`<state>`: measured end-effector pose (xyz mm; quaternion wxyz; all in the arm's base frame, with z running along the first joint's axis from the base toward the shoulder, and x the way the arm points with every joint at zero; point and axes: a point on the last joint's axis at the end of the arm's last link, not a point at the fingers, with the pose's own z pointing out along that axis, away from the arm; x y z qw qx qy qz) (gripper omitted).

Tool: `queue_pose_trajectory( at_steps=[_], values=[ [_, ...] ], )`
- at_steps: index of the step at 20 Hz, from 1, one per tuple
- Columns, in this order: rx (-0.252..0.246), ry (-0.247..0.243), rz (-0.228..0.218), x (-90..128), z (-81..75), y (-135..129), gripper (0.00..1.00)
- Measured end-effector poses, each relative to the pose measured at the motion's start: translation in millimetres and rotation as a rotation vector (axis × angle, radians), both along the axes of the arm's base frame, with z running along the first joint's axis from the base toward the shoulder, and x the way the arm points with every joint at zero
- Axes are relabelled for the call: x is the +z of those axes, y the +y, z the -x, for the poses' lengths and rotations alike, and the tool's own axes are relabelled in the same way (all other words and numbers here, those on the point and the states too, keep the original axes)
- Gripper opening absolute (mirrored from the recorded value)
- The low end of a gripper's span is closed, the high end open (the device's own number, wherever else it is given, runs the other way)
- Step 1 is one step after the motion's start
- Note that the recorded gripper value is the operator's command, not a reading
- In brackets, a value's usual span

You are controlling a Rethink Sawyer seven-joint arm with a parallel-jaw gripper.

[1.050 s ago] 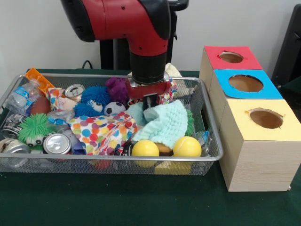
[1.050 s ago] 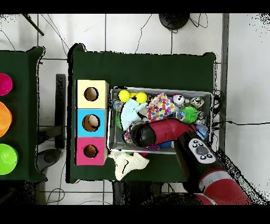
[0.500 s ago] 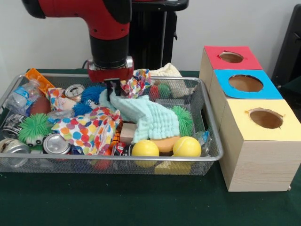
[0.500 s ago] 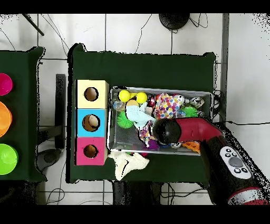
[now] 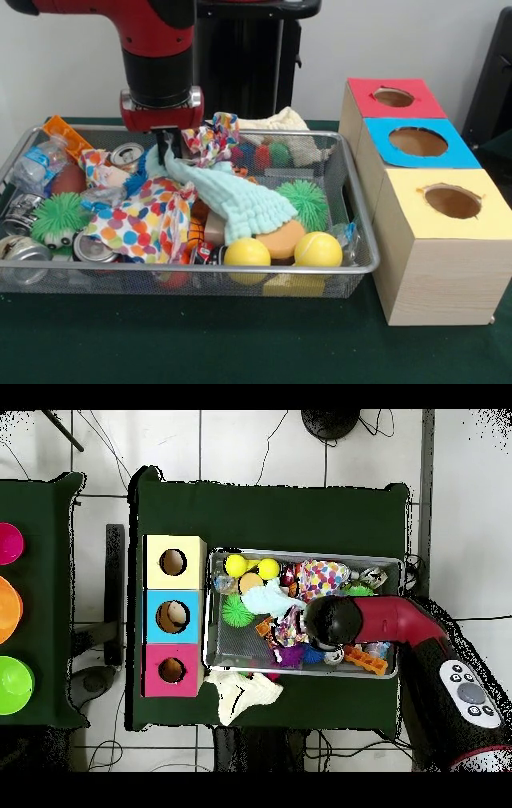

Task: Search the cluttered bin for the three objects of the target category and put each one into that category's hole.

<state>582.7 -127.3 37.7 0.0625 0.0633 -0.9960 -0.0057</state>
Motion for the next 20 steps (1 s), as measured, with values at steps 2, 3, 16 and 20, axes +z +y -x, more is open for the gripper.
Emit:
queue_pose_trajectory(
  at_steps=[2,3,16,20],
  values=[
    [-0.002,-0.015,-0.002,2,-6.6,-2,0.00],
    [-0.001,-0.019,-0.001,3,-8.1,-3,0.00],
    [0.050,-0.089,-0.018,8,-25.8,-46,0.00],
    [0.067,-0.097,-0.010,7,-16.1,-78,0.00]
  ],
)
